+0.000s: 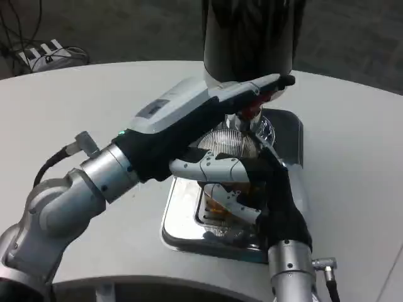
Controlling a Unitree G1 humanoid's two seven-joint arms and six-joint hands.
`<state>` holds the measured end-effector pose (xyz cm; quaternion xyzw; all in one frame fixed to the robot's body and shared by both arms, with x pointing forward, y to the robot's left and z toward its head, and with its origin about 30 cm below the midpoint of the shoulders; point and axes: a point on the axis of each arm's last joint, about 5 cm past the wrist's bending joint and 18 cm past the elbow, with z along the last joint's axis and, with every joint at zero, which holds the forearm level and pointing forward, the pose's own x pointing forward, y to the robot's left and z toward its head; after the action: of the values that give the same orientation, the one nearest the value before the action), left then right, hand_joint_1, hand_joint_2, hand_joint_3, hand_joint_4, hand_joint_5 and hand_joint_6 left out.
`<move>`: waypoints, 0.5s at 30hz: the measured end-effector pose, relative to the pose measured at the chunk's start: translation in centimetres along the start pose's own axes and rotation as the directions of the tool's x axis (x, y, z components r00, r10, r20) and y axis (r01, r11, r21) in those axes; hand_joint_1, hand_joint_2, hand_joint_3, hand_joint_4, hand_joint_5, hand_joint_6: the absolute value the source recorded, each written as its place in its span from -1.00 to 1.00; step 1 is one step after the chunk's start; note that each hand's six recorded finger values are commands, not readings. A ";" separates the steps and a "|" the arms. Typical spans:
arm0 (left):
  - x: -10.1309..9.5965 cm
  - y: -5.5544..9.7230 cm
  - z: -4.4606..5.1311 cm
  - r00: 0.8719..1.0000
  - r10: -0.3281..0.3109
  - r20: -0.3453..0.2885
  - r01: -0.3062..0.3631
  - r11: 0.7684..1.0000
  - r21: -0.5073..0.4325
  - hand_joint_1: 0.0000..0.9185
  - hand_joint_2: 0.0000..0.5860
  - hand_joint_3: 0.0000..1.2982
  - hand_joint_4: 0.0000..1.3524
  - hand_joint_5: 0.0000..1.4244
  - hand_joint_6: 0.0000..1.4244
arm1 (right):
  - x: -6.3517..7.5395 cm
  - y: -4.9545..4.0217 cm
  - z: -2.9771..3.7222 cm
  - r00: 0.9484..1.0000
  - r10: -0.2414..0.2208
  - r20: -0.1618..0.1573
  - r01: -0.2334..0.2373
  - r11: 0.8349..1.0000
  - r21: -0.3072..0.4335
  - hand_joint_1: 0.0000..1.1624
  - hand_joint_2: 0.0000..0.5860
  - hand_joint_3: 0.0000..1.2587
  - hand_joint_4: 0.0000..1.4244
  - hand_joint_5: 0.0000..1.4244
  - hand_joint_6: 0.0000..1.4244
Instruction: Grasp the cup under the faucet to collect the drink, then remove the cup.
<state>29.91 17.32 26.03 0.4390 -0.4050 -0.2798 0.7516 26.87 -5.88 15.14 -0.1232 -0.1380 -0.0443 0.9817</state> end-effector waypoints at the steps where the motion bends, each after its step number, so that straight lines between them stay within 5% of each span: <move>1: 0.0 0.0 0.00 1.000 0.000 0.000 0.000 1.000 0.000 -1.00 -0.74 -0.81 -0.83 -0.73 -0.83 | 0.0 0.00 0.00 1.000 -0.004 0.000 0.004 1.000 0.000 0.53 -0.38 -0.52 -0.49 -0.45 -0.36; 15: -0.1 0.0 0.10 1.000 0.006 -0.003 -0.006 1.000 -0.004 -1.00 -0.75 -0.81 -0.83 -0.73 -0.83 | -0.1 0.15 0.09 0.997 -0.072 0.016 0.072 0.997 -0.004 0.69 -0.36 0.07 0.09 0.22 0.24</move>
<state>29.78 17.37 26.06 0.4368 -0.4048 -0.2775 0.7539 26.80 -5.71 15.17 -0.1206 -0.1500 -0.0791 0.9781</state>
